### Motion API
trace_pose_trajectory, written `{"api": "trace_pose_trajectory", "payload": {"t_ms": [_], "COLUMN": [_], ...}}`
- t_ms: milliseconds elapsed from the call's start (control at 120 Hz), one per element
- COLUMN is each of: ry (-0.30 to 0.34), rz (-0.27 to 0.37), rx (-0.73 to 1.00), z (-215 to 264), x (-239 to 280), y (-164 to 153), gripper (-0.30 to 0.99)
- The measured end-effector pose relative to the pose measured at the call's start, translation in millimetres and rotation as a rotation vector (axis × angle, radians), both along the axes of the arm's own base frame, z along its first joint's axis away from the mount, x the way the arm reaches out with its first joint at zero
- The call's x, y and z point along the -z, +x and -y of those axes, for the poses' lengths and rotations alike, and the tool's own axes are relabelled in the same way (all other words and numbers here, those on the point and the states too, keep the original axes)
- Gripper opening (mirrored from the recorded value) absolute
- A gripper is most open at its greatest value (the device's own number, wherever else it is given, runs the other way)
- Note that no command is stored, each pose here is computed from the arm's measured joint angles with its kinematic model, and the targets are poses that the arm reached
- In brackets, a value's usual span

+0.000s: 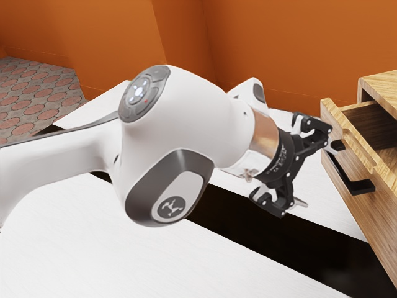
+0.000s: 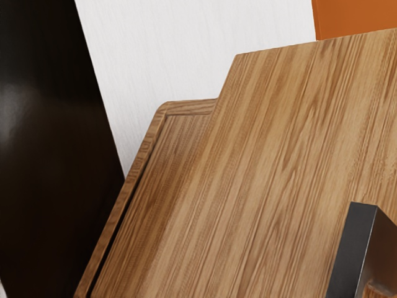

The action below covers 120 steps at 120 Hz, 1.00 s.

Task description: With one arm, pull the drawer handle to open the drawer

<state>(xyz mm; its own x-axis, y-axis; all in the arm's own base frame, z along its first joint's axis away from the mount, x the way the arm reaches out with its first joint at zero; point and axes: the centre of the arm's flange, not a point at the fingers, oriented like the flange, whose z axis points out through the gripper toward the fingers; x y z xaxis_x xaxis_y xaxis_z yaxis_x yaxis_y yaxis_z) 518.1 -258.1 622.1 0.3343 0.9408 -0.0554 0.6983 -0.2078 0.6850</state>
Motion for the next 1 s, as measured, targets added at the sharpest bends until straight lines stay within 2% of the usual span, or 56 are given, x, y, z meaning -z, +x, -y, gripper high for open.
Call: {"api": "trace_pose_trajectory", "payload": {"t_ms": [375, 592, 1000], "ry": [-0.001, -0.005, -0.025], "rz": [-0.012, -0.003, -0.006], "rx": [-0.001, 0.007, -0.018], "z": [0, 0, -16], "x": [8, 3, 13], "y": [0, -22, -42], "gripper": [0.69, 0.69, 0.69]}}
